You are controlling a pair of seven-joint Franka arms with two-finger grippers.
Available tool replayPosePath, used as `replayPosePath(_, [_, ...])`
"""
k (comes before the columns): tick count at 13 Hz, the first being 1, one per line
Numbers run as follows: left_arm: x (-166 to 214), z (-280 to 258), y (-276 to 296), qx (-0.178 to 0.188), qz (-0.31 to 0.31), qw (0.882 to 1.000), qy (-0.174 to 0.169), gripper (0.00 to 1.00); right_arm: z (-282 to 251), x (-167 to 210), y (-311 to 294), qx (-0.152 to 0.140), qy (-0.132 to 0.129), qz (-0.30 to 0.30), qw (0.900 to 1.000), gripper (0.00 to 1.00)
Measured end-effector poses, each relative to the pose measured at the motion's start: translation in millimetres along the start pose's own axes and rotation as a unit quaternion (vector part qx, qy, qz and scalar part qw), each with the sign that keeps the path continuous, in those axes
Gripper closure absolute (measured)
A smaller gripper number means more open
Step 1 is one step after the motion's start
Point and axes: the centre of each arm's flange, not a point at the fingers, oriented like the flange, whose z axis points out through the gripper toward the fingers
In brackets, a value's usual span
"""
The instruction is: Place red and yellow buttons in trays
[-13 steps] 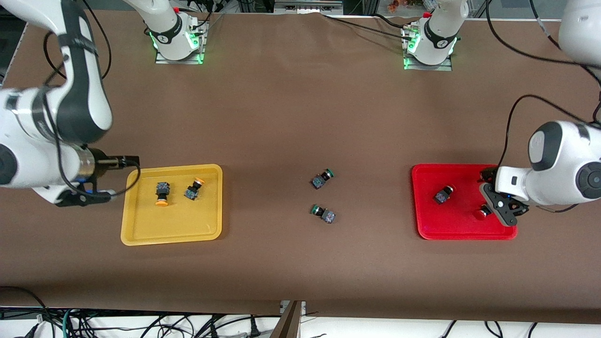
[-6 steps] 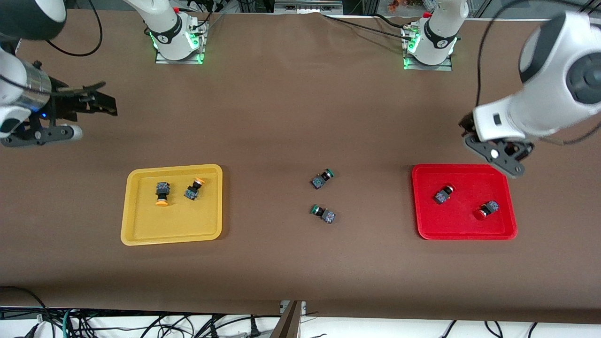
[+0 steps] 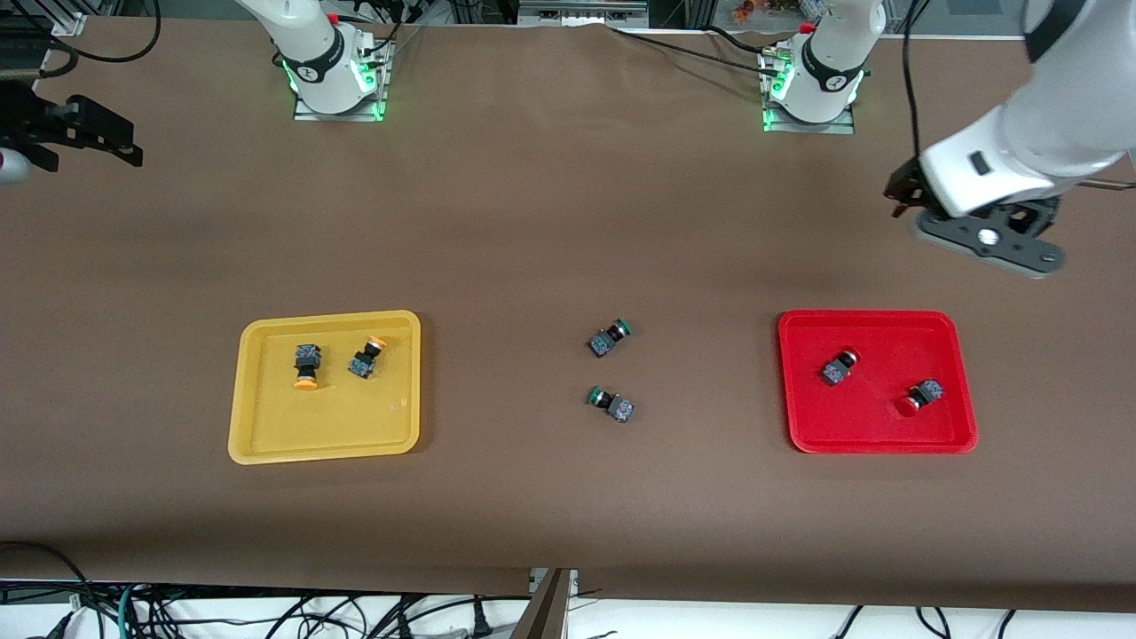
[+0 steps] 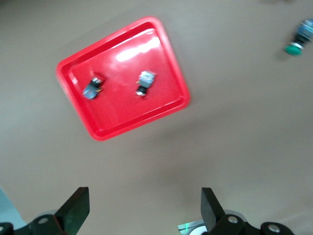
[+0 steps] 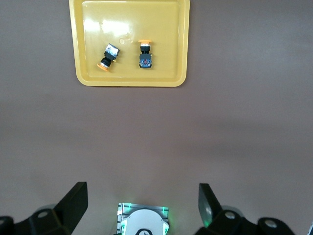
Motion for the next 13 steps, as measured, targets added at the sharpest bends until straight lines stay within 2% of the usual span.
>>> replayPosePath(2, [0.9, 12.9, -26.9, -0.044, -0.08, 0.996, -0.009, 0.0, 5.5, -2.1, -2.2, 0.001, -0.015, -0.002, 1.0, 0.0])
replayPosePath(3, [-0.1, 15.9, -41.6, -0.063, -0.106, 0.992, -0.001, 0.0, 6.8, -2.7, -6.2, 0.0, -0.02, -0.006, 1.0, 0.0])
replayPosePath(4, [-3.0, 15.2, -54.7, -0.066, -0.124, 0.99, 0.025, 0.0, 7.3, -4.2, -11.2, 0.0, -0.025, -0.01, 1.0, 0.0])
replayPosePath(6, [-22.1, 9.1, -52.5, -0.06, -0.133, 0.986, 0.076, 0.0, 8.2, -6.2, -18.1, -0.004, -0.034, -0.016, 0.999, 0.0])
replayPosePath(7, [-37.2, 4.6, -41.7, -0.058, -0.129, 0.986, 0.085, 0.0, 8.3, -6.2, -18.7, -0.007, -0.034, -0.017, 0.999, 0.0])
replayPosePath(9, [-54.4, 1.8, -29.7, -0.058, -0.127, 0.987, 0.082, 0.0, 9.7, -5.2, -18.7, -0.008, -0.036, -0.017, 0.999, 0.0])
replayPosePath(13, [-54.0, 8.1, -35.8, -0.06, -0.133, 0.986, 0.075, 0.0, 11.9, -0.6, -19.1, -0.008, -0.038, -0.017, 0.999, 0.0])
